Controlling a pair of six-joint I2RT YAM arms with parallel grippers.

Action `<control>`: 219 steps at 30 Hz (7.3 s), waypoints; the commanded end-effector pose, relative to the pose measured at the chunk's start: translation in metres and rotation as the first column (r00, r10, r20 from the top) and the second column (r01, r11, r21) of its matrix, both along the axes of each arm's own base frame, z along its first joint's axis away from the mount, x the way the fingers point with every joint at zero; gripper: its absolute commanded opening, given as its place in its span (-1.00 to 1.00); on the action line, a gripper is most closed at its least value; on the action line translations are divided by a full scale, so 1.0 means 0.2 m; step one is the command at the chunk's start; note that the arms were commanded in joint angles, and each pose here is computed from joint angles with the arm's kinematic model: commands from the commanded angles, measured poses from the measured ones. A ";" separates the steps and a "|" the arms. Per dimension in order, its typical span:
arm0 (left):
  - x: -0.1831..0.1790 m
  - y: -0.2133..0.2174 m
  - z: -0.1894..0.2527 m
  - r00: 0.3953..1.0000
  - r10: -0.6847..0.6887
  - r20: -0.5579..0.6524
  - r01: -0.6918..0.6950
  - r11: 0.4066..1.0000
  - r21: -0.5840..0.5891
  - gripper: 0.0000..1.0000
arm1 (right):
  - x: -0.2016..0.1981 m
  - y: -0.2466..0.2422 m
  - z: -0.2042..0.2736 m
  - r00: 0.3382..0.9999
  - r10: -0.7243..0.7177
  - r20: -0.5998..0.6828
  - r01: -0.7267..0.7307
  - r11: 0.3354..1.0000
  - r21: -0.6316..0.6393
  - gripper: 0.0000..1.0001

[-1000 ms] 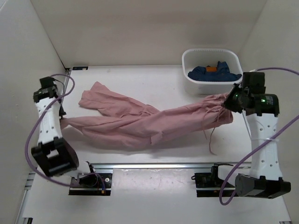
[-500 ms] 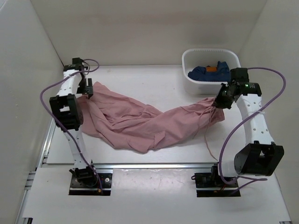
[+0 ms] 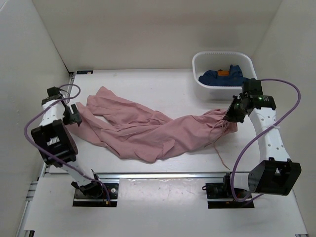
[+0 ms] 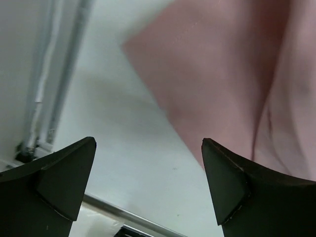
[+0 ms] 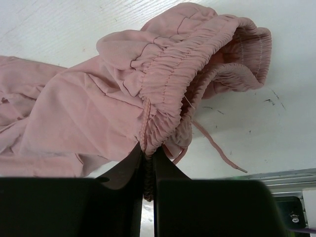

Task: Fold and stack the trousers
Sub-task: Flatten the trousers out, then fold the trousers

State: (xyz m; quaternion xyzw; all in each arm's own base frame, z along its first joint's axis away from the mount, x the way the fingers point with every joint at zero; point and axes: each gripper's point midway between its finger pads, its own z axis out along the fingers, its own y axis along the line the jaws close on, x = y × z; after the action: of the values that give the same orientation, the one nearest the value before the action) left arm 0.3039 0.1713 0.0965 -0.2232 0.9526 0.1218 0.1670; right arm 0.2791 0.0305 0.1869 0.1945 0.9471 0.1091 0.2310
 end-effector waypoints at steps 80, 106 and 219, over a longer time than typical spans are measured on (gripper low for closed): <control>0.23 -0.03 -0.27 0.996 -0.068 -0.055 0.073 0.993 0.088 -0.37 | 0.02 -0.48 -0.92 0.749 -0.531 -0.397 0.469 0.848 -0.249 -1.00; 0.72 -0.12 -0.53 0.974 -0.175 -0.143 0.159 0.981 -0.115 1.00 | 0.30 -0.33 -0.68 0.910 -0.261 -0.322 0.201 0.957 -0.209 -1.00; -0.81 -0.08 -0.25 0.934 0.166 -0.317 -0.169 0.985 0.018 0.14 | -0.41 0.13 -0.69 0.918 -0.355 -0.177 0.305 0.917 -0.258 -0.48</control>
State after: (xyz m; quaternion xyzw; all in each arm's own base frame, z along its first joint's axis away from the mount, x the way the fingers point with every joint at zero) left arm 0.1564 0.1668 0.0729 -0.3021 0.9374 0.1665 0.0484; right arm 0.2017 0.0424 0.0756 0.3149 0.9222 -0.0855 0.2075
